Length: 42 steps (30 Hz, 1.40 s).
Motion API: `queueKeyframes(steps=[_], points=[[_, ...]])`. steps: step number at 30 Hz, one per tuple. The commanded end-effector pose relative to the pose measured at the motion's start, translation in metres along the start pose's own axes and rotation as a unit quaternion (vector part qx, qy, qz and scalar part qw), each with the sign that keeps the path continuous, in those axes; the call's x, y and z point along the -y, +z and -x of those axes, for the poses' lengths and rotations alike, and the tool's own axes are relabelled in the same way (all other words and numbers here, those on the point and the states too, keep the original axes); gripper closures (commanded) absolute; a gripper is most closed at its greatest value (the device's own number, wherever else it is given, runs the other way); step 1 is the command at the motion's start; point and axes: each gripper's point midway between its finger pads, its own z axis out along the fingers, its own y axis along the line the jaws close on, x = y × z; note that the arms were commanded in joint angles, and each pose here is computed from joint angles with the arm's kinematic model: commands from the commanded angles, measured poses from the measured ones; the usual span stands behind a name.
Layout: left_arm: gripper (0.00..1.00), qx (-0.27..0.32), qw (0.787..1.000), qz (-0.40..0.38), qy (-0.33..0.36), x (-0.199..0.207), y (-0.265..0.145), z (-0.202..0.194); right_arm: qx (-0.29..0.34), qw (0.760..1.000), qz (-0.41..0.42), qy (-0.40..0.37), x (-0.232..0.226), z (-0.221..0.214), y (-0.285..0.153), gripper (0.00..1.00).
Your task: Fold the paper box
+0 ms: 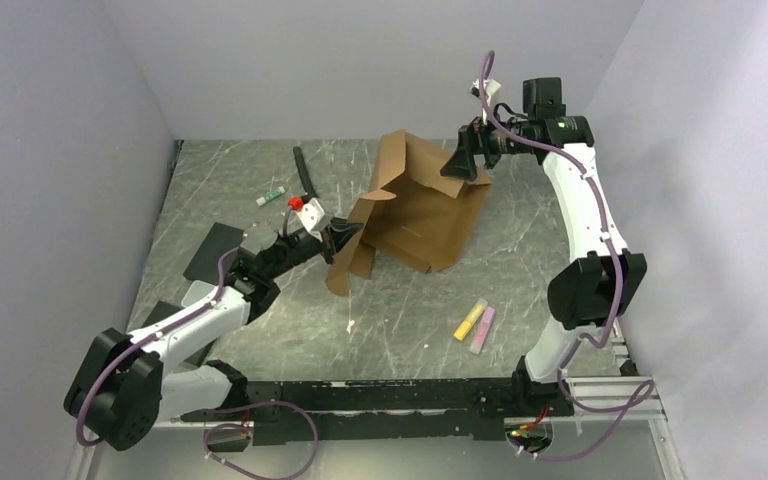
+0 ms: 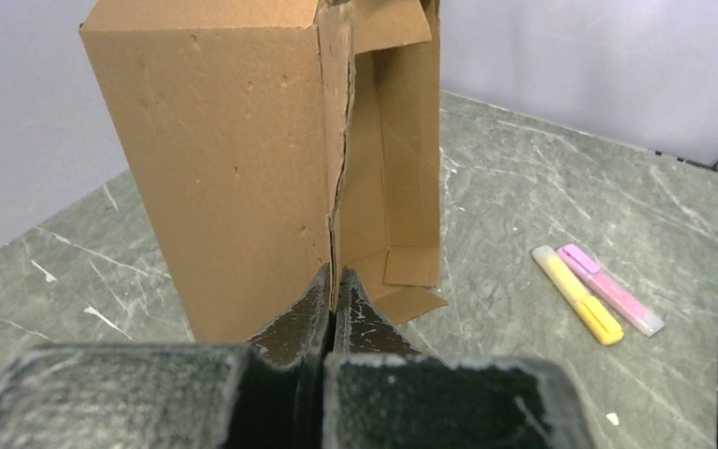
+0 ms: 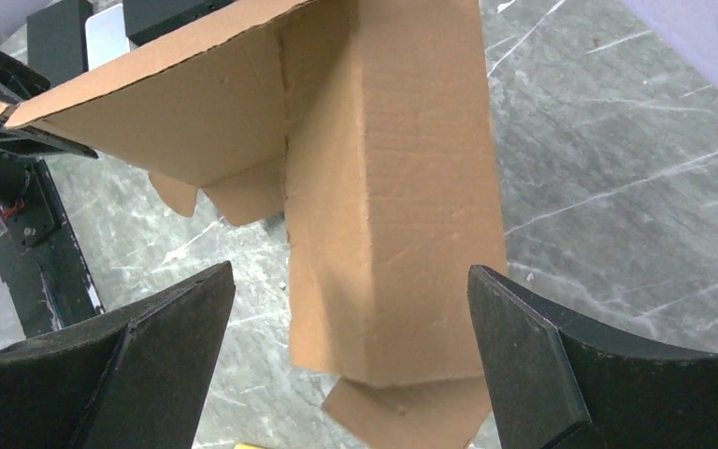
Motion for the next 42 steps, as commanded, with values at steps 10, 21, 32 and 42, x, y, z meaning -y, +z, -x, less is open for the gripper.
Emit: queueKeyframes(steps=[10,21,32,42], points=[[1.0,0.006,0.998,0.012,-0.064,0.005,-0.005,0.022,0.021,0.997,-0.045,-0.053,-0.008,0.014,-0.025,0.01],[1.0,-0.009,0.998,0.009,-0.067,0.005,-0.003,0.022,0.026,0.998,-0.035,-0.048,-0.002,0.016,-0.023,0.03],[1.0,-0.009,0.998,0.011,-0.059,0.005,-0.004,0.024,0.146,0.988,-0.057,-0.017,-0.01,-0.027,-0.093,0.03],[1.0,-0.003,0.997,0.007,-0.071,0.008,0.001,0.029,0.188,0.974,-0.071,-0.106,-0.004,-0.089,-0.048,0.04]])
